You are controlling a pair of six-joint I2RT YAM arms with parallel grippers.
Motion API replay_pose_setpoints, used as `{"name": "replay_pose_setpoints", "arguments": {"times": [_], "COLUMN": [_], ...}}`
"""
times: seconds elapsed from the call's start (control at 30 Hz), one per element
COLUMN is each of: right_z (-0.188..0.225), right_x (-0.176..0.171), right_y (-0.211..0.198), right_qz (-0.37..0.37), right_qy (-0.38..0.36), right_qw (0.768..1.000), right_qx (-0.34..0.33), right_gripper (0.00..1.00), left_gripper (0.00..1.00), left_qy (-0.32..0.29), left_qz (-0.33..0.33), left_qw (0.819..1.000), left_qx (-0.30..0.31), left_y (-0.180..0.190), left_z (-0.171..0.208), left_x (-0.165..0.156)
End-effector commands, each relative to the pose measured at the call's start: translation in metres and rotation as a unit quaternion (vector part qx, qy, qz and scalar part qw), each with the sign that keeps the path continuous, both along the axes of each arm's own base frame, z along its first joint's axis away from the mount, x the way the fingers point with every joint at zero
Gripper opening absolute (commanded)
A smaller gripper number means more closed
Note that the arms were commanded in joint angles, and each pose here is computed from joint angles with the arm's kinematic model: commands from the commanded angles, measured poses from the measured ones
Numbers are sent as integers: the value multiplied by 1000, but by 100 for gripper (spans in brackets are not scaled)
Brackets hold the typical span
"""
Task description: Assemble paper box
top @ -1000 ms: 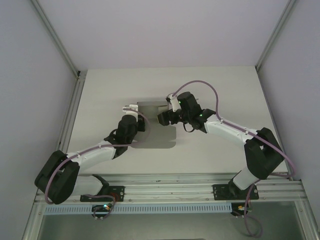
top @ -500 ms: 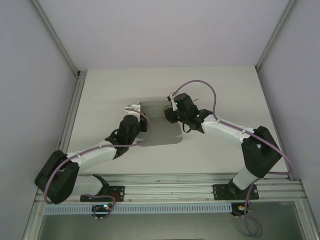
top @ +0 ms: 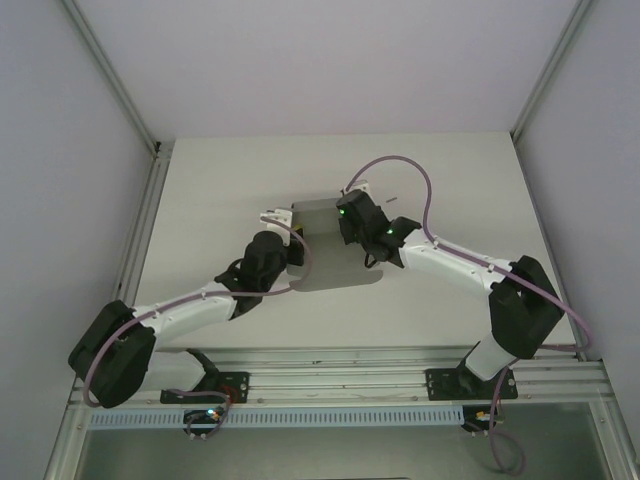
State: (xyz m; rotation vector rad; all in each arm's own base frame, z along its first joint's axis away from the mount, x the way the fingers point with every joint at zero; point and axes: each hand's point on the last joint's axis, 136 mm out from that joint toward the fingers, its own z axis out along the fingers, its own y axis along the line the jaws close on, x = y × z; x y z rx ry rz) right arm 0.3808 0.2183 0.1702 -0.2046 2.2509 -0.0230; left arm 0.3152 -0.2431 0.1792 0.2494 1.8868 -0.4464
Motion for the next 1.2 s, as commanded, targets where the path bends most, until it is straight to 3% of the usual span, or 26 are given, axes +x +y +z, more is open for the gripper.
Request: {"name": "replay_pose_setpoints", "arguments": {"times": [0.0,0.23,0.37,0.53,0.67,0.77,0.87,0.97,1.03,1.17], "right_z": [-4,10,14,8,-6,-18,3,33,58,76], "right_x": [-8,-8,-9,-7,5,15,7,-10,-21,-35], "right_y": [-85,-105,-119,-123,-102,-51,-4,22,23,14], "right_qz": [-116,-167,-200,-220,-182,-57,65,161,180,190], "right_qy": [5,-12,-4,2,-1,-17,-79,-131,-155,-149], "right_qw": [976,951,926,919,946,989,995,974,963,962], "right_qx": [-184,-258,-320,-328,-268,-137,-7,91,127,126], "right_gripper": [8,3,1,0,0,0,16,18,36,65], "left_gripper": [0,0,0,0,0,0,0,0,0,0], "left_qy": [-51,-53,-55,-56,-52,-48,-48,-46,-44,-41], "left_qz": [0,-2,-2,-5,-10,-16,-18,-19,-18,-16], "left_qw": [997,997,997,997,997,997,997,997,998,998], "left_qx": [-52,-52,-53,-54,-53,-55,-56,-51,-48,-44], "left_y": [-2,-5,-7,-10,-13,-15,-16,-16,-16,-16], "left_z": [53,58,61,63,61,60,59,56,54,50], "left_x": [1,-1,-2,-4,-5,-6,-6,-6,-6,-5]}}
